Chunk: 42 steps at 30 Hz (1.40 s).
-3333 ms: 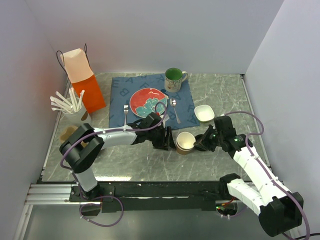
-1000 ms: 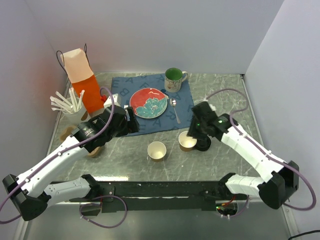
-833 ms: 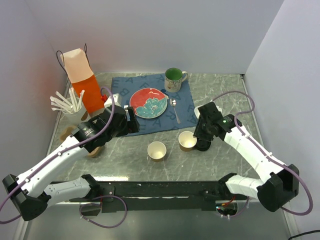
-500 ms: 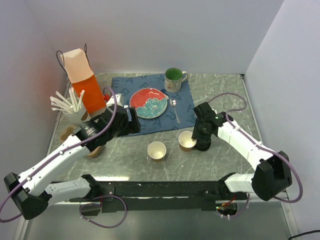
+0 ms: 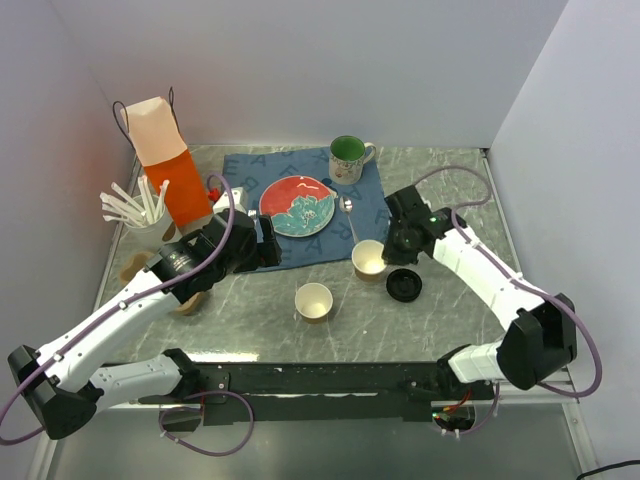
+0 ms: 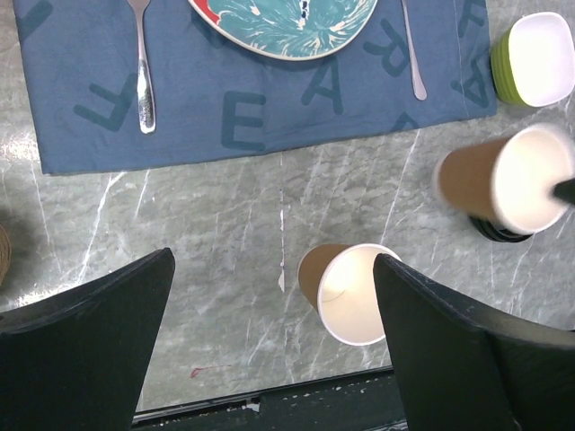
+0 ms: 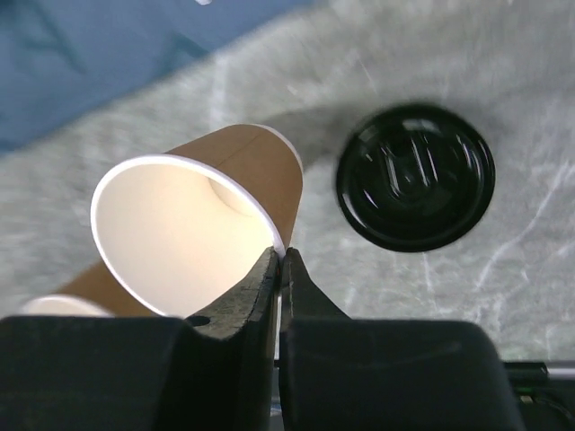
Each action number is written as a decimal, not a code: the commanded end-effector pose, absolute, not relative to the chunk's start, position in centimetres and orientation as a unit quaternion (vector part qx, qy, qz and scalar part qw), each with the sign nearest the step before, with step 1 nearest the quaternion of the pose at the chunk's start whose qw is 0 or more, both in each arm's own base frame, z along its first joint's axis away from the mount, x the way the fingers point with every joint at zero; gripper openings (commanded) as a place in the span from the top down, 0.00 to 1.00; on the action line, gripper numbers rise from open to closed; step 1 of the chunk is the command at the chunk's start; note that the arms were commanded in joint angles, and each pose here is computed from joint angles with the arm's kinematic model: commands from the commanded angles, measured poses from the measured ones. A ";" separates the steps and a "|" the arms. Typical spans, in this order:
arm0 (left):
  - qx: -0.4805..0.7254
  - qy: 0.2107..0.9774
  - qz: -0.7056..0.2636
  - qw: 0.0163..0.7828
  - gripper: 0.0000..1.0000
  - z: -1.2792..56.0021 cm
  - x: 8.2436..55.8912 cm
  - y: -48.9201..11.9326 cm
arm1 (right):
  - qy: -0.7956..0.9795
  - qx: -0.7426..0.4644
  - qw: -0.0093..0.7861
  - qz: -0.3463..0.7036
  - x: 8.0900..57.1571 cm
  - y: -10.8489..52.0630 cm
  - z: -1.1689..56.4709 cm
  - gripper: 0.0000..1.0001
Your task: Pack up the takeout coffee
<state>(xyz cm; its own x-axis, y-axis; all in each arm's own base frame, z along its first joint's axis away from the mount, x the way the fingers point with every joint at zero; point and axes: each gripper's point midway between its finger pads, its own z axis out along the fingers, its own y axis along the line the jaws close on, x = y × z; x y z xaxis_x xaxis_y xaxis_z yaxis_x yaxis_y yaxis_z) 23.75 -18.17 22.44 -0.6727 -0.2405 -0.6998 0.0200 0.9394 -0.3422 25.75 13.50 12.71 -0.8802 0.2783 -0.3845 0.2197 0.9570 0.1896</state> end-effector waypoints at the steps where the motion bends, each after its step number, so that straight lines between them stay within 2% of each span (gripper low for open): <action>1: -0.060 0.886 -0.174 0.426 0.01 24.4 24.4 -18.2 | 0.945 0.155 0.278 0.078 27.6 11.8 18.0 0.97; 5: -0.052 0.884 -0.176 0.429 0.01 24.6 24.3 -18.2 | 0.929 0.201 0.305 0.048 27.8 7.2 18.8 0.97; 13: -0.038 0.890 -0.188 0.414 0.01 23.5 23.6 -18.6 | 0.896 0.329 0.295 -0.030 26.7 -4.3 15.1 0.93; 19: -0.035 0.892 -0.194 0.407 0.02 23.5 23.3 -18.9 | 0.885 0.375 0.276 -0.019 27.1 -7.3 11.9 0.92; 23: -0.034 0.893 -0.190 0.406 0.01 23.7 23.4 -18.8 | 0.882 0.392 0.263 -0.009 27.2 -7.9 10.8 0.87; 26: -0.036 0.892 -0.190 0.409 0.01 23.8 23.3 -18.7 | 0.882 0.393 0.260 -0.012 27.2 -8.2 10.9 0.77; 29: -0.039 0.890 -0.187 0.414 0.01 24.1 23.5 -18.5 | 0.883 0.395 0.252 -0.018 26.7 -8.3 11.6 0.59; 30: -0.039 0.890 -0.184 0.416 0.01 24.2 23.5 -18.4 | 0.886 0.398 0.238 -0.022 25.9 -8.1 11.9 0.58; 36: -0.037 0.884 -0.188 0.426 0.01 25.1 23.7 -18.3 | 0.889 0.361 0.282 0.010 25.0 -5.0 15.3 0.58; 42: -0.033 0.886 -0.193 0.420 0.01 25.0 23.5 -18.6 | 0.910 0.301 0.280 0.047 24.6 0.6 13.4 0.59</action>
<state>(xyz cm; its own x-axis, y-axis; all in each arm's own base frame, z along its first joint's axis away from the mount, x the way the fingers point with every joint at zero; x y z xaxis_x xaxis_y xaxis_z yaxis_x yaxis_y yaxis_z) 23.12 -18.46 22.44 -0.6863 -0.1932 -0.7012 0.0799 0.9382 -0.3368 25.17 -2.46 14.58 -0.6228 0.5980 -0.5045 0.5660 0.7895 0.2373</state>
